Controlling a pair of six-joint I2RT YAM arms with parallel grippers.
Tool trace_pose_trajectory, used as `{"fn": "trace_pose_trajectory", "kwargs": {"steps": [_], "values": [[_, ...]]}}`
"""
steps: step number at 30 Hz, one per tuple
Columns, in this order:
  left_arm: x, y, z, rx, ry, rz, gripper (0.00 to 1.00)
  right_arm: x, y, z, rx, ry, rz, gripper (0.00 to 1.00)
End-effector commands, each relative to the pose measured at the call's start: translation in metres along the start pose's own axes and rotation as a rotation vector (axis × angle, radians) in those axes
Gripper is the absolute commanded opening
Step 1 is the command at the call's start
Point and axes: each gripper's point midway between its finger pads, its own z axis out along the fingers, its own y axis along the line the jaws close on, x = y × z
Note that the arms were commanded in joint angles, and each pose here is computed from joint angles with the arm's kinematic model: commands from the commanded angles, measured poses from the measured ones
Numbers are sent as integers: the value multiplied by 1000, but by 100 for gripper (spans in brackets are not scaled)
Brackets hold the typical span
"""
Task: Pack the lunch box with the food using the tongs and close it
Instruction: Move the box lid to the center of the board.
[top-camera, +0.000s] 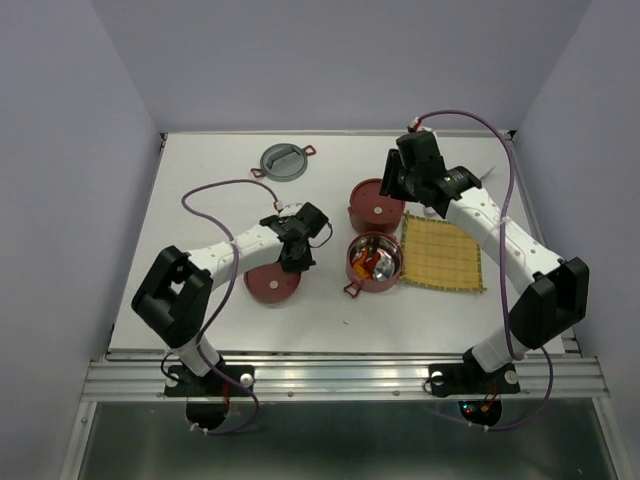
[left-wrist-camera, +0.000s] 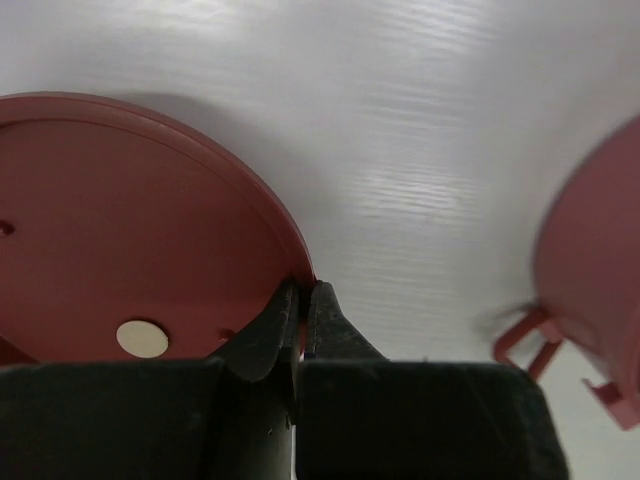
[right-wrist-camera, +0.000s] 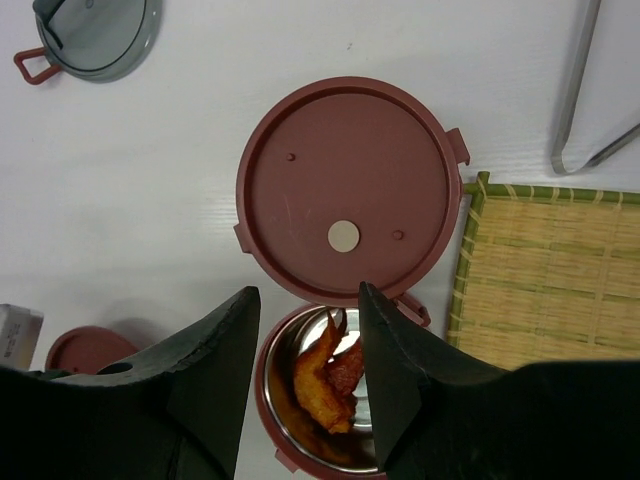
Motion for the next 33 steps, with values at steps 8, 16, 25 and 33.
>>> {"fn": "trace_pose_trajectory", "kwargs": {"steps": [8, 16, 25, 33], "values": [[5, -93, 1, 173, 28, 164, 19, -9, -5, -24, 15, -47, 23, 50], [-20, -88, -34, 170, -64, 175, 59, -1, -2, -18, -2, -11, 9, 50], [-60, 1, -65, 93, -152, 25, 52, 37, 51, -17, -79, 57, -150, 51], [-47, 97, -48, 10, -134, -205, 48, 126, 105, -6, -192, 209, -339, 57]]}}
